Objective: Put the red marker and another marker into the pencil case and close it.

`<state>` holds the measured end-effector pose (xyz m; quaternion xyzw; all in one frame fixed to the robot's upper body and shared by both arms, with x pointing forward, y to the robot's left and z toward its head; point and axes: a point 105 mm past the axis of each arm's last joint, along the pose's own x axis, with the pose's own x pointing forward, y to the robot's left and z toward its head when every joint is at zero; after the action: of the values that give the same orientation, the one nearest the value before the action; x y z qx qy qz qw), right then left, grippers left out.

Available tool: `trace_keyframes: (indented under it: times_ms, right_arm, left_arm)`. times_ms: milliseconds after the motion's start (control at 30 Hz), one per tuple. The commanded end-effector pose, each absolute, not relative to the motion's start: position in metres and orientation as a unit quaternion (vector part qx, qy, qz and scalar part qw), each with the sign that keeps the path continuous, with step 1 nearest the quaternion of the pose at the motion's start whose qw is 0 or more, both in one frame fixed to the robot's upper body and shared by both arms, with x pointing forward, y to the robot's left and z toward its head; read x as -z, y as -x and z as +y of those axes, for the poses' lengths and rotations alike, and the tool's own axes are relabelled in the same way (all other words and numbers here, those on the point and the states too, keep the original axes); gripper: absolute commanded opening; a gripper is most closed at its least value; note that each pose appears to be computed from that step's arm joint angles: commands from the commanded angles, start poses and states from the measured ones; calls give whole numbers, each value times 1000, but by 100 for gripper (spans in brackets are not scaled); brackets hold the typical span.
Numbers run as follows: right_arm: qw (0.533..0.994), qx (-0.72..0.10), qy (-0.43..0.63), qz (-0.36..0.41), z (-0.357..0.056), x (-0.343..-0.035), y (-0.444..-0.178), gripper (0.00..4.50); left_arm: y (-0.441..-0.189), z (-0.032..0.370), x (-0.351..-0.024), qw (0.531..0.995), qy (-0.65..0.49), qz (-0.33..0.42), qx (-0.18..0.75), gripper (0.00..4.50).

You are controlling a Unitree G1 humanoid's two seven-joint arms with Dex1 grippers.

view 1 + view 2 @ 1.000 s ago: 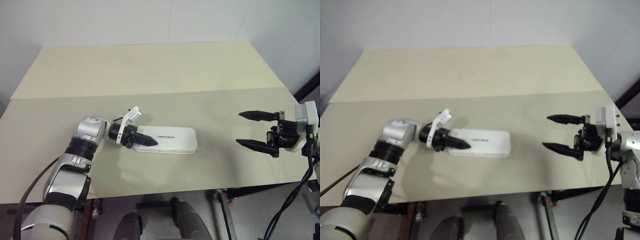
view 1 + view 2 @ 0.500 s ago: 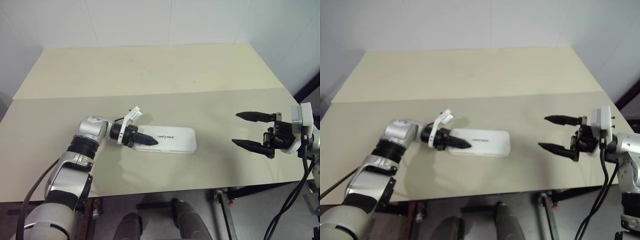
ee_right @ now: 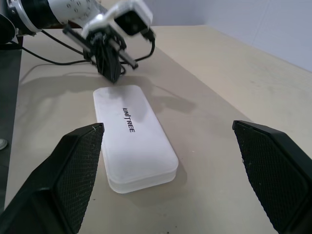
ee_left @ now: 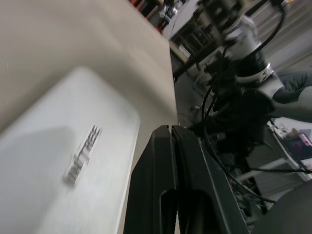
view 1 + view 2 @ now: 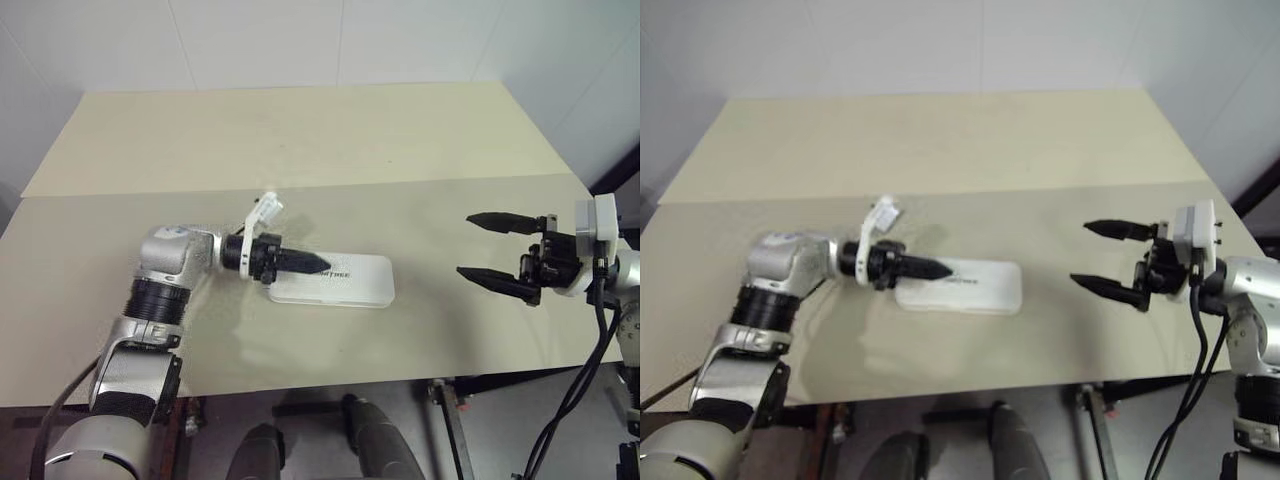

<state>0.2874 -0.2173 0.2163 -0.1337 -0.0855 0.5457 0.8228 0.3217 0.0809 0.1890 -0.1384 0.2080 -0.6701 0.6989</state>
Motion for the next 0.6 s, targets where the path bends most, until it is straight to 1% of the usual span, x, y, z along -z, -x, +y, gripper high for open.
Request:
trace_keyframes:
  times_ms: [33,67,167,200,233,267,333,367,400,500,600]
  right_arm:
    - [820,-545,142,-101,-215,-225,-291,450]
    - [820,-545,142,-101,-216,-226,-292,450]
    - [820,-545,143,-99,-217,-226,-293,450]
    - [820,-546,143,-98,-217,-226,-294,450]
    - [820,-546,143,-97,-218,-226,-295,450]
    - [820,-546,143,-97,-219,-227,-296,450]
    - [819,-547,144,-97,-220,-229,-299,450]
    - [817,-549,145,-97,-220,-229,-300,450]
    - [816,-551,146,-97,-220,-230,-302,450]
    - [811,-558,148,-97,-218,-231,-307,450]
    - [806,-563,151,-99,-215,-232,-310,450]
  left_arm:
    - [-315,84,-212,716,127,129,674,7]
    - [-316,87,-218,726,126,104,668,7]
    - [-311,105,-237,754,84,-16,652,7]
    - [-309,111,-236,762,69,-32,643,7]
    - [-306,116,-233,768,53,-38,637,45]
    - [-302,120,-229,769,45,-36,636,66]
    - [-300,129,-221,777,33,-27,628,125]
    - [-300,134,-219,779,27,-25,626,163]
    - [-299,139,-219,779,19,-34,626,193]
    - [-298,153,-220,778,4,-51,626,302]
    - [-294,165,-222,766,-2,-61,640,402]
